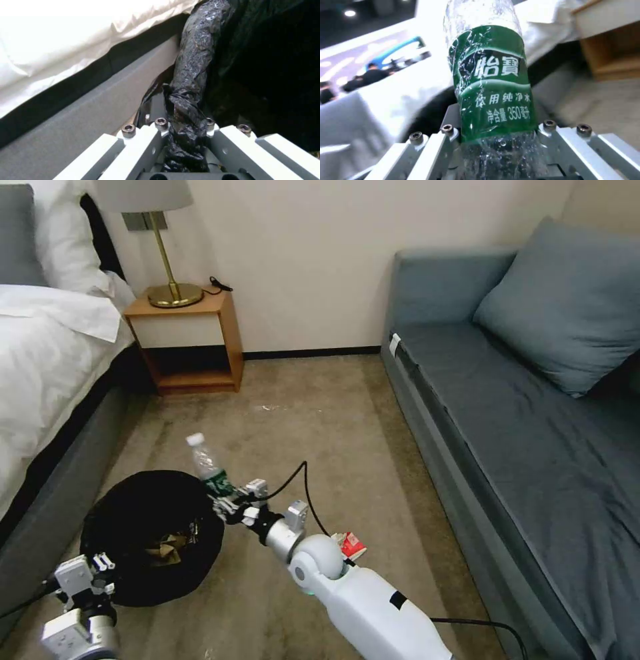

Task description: Pick up the trash bin, then pick up the garbage on the floor and place it into the trash bin.

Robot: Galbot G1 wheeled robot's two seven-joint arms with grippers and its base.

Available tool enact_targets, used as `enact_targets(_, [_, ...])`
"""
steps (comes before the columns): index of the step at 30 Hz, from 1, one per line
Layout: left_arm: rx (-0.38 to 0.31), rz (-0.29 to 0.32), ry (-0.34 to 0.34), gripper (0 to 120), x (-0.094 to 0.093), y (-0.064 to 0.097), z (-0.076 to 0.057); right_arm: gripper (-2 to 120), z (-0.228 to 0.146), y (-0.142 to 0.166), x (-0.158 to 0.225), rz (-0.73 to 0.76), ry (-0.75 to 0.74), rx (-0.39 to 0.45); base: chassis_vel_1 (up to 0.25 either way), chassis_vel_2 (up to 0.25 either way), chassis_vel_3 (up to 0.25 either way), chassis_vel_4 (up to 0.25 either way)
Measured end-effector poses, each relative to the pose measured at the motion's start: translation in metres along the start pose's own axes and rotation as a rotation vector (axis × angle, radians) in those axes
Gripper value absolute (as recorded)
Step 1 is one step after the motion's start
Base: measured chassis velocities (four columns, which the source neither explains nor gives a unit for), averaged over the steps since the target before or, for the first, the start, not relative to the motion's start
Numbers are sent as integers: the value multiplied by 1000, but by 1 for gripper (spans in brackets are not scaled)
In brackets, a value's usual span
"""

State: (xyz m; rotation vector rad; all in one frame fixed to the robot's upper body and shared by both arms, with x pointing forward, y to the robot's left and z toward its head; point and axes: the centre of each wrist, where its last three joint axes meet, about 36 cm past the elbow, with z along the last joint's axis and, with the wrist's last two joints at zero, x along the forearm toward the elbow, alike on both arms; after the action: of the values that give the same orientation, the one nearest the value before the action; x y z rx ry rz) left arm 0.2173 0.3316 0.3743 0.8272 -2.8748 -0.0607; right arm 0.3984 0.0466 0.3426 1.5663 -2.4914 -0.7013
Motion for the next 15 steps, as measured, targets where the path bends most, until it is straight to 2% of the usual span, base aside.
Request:
enact_targets(2, [4, 3, -5, 3, 3, -1, -3, 30, 11, 19, 2, -49, 38, 7, 0, 0, 0, 0])
enact_targets(3, [4, 3, -5, 3, 3, -1, -3, 30, 11, 19, 2, -49, 38, 7, 0, 0, 0, 0])
enact_targets(6, [14, 5, -5, 3, 6, -5, -5, 30, 46, 39, 7, -76, 117, 28, 0, 0, 0, 0])
enact_targets(12, [17, -2, -6, 3, 11, -8, -5, 30, 74, 40, 12, -57, 167, 48, 0, 0, 0, 0])
enact_targets(15, [18, -3, -5, 3, 14, -8, -5, 30, 77, 37, 13, -51, 172, 53, 0, 0, 0, 0])
